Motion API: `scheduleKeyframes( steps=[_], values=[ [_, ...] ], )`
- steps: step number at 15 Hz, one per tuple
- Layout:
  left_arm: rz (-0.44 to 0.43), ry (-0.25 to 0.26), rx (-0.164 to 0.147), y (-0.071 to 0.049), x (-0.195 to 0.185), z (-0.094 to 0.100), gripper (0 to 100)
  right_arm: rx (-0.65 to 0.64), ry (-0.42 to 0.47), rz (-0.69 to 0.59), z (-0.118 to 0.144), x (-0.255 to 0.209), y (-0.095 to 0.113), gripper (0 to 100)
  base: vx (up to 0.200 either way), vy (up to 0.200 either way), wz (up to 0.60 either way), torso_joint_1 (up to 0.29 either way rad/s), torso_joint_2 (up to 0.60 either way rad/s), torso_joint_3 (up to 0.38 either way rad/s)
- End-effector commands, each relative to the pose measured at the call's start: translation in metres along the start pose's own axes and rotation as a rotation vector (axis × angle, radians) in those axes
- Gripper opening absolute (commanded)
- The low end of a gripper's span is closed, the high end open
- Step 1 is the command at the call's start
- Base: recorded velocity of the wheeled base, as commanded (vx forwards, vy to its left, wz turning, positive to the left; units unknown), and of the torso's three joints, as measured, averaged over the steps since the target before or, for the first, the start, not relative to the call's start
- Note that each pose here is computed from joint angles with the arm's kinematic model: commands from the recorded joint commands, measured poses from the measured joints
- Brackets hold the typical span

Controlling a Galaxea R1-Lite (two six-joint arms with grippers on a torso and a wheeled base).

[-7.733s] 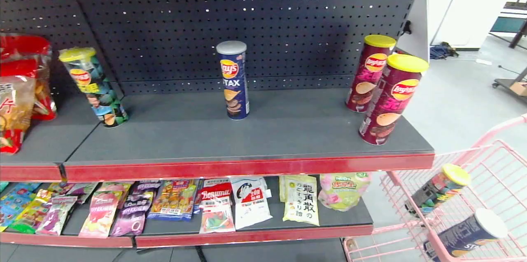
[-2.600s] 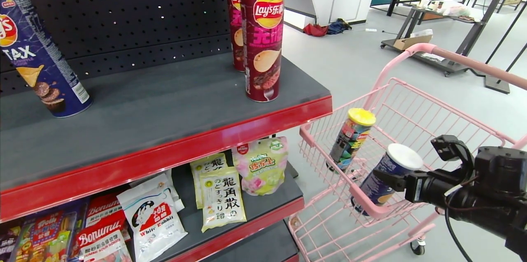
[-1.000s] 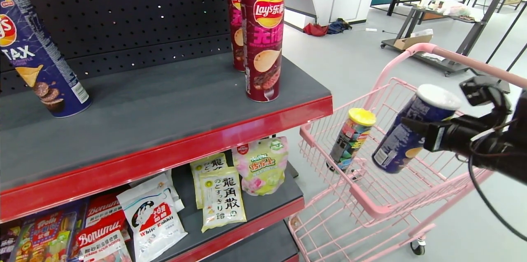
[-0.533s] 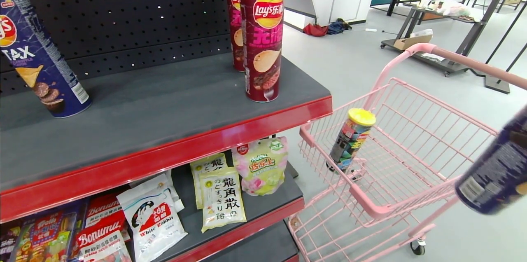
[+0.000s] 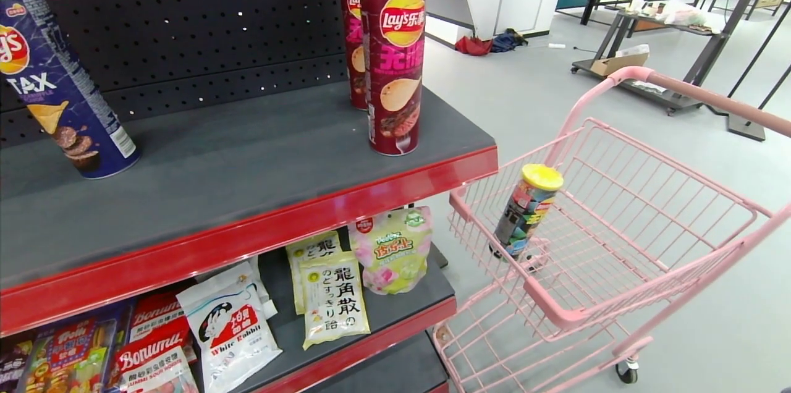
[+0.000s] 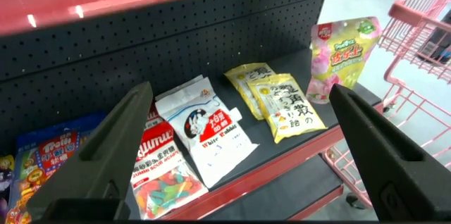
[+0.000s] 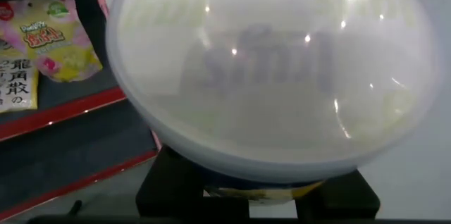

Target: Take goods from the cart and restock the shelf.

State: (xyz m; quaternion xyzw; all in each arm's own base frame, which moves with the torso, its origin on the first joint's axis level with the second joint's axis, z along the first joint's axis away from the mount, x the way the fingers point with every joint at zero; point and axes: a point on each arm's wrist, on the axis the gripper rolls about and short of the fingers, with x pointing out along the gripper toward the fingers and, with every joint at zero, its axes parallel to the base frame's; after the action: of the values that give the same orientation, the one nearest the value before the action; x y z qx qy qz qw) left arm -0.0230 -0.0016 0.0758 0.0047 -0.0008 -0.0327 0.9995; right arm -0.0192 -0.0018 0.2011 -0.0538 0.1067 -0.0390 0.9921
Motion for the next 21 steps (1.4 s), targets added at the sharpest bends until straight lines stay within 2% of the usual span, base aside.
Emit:
scheduleKeyframes(
  steps=[1,12,21],
  values=[
    [0.001,0.000,0.000,0.000,0.000,0.000,100,0.001,-0.027,-0.003,-0.002,-0.005,0.000,0,0.000,0.000,0.00,0.085,-0.34,-0.222],
    [0.001,0.000,0.000,0.000,0.000,0.000,100,-0.005,0.006,0.016,-0.001,0.002,0.000,0,0.000,0.000,0.00,0.194,-0.54,-0.345],
    [0.001,0.000,0.000,0.000,0.000,0.000,100,-0.015,0.070,0.020,0.001,0.015,0.001,0,0.000,0.000,0.00,0.152,-0.36,-0.214]
  ],
)
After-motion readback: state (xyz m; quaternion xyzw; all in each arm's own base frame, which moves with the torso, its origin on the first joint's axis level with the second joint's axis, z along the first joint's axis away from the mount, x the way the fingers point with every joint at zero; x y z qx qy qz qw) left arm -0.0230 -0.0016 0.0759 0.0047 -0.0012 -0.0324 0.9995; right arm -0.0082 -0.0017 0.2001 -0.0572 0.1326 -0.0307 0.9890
